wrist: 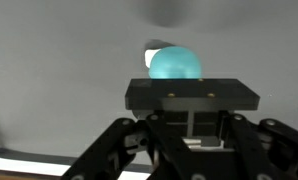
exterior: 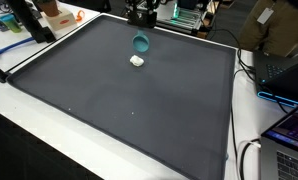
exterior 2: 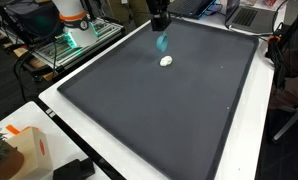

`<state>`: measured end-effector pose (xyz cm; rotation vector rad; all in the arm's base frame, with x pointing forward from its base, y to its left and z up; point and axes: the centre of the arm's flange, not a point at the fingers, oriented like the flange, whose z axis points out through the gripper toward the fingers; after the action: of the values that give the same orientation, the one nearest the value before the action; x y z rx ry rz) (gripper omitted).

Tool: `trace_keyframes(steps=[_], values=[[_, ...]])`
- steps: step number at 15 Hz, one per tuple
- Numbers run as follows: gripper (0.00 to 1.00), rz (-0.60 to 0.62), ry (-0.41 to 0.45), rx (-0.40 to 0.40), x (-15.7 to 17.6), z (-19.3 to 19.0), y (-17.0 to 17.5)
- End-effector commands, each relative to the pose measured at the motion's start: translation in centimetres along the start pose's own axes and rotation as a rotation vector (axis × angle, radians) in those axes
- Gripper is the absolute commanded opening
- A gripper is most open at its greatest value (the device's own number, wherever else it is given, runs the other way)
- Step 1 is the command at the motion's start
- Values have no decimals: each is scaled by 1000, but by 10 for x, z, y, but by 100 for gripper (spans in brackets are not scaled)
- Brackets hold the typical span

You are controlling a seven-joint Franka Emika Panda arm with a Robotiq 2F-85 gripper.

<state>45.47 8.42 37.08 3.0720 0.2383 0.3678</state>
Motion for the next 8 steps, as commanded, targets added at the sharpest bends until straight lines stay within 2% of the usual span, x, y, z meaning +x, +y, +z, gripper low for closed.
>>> trace_keyframes(steps=[1, 8], values=[[22, -32, -10, -55, 8, 0, 10], [22, -45, -50, -46, 9, 19, 12]])
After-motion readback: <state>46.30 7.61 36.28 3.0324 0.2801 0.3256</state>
